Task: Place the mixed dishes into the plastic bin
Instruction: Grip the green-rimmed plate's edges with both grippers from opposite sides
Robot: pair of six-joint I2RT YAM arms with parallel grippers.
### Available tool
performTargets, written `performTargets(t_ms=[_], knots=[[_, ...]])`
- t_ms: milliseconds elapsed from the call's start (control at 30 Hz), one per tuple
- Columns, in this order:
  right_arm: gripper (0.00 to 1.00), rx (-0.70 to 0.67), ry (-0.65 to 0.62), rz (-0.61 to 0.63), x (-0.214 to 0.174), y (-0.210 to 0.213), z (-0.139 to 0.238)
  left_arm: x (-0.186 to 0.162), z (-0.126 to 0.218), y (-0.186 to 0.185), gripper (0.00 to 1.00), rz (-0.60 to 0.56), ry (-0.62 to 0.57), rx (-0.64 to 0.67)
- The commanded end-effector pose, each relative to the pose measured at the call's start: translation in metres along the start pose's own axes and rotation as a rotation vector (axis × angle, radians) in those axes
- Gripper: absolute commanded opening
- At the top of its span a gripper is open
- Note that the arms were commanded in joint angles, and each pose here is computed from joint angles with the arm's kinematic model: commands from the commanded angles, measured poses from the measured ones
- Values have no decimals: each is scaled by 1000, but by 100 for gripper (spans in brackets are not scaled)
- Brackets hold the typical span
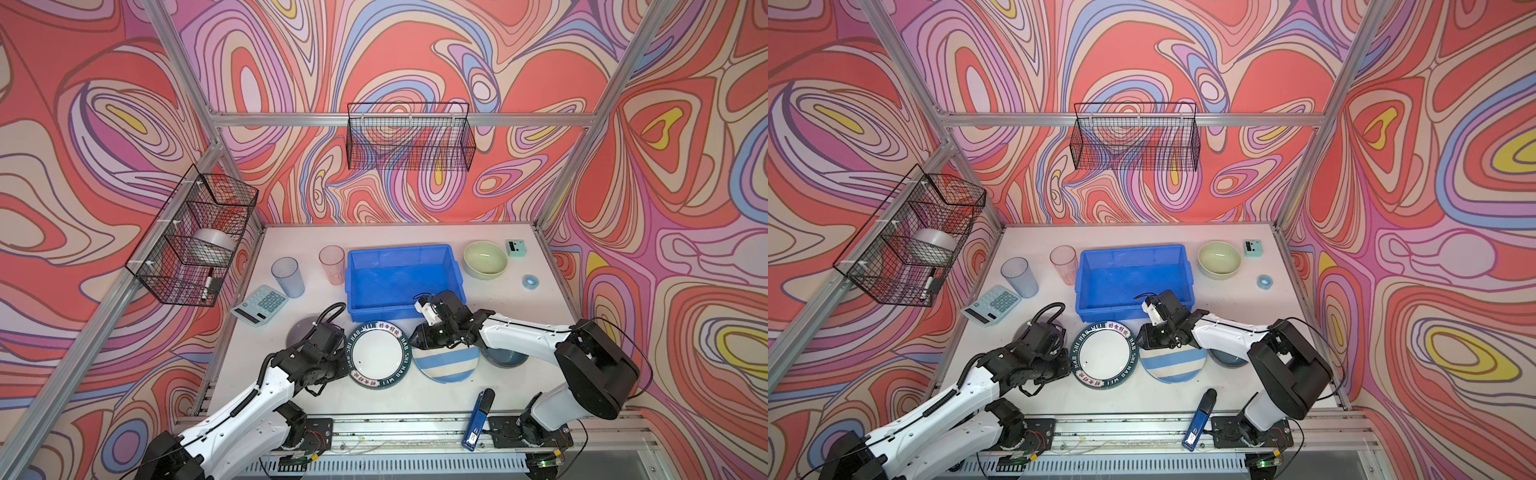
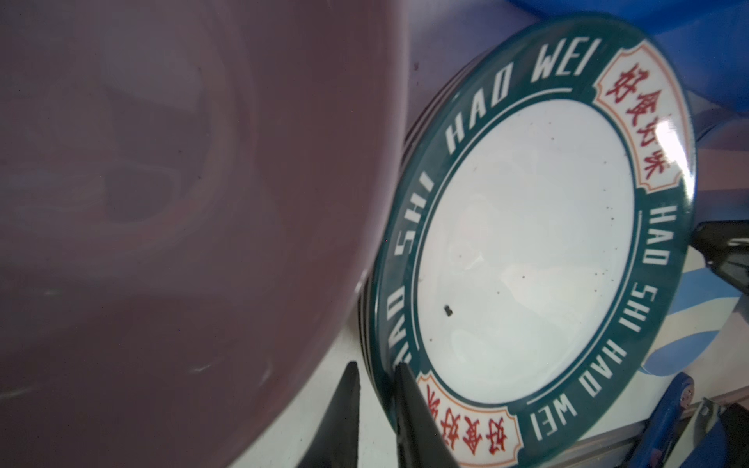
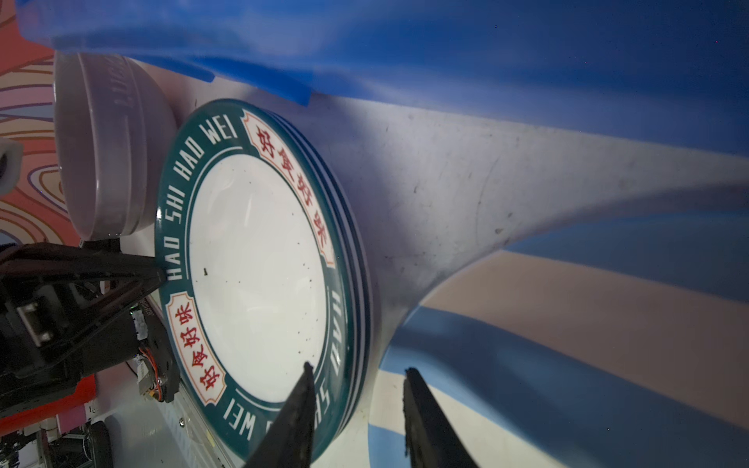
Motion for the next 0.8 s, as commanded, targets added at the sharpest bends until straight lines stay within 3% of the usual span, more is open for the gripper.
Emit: performTargets(t_ms=[0,333,767], knots=[[37,15,-2,9,4,4,-5,3,-3,3,18,9,-25,19],[33,31,9,7,5,5,-11,0,-7,8,12,2,-13,48],[27,98,32,14,3,17,-9,-3,-9,13,11,3,-8,62]])
Point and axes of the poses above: each gripper's point midway between its finger pads, its own z axis back along the fingers, its own y axis along the line the jaws close on, x = y × z, the point moved 2 cm from there along z, back along the fingers, and after that the axes turned 3 degrees about z, right-handed, at the moved point
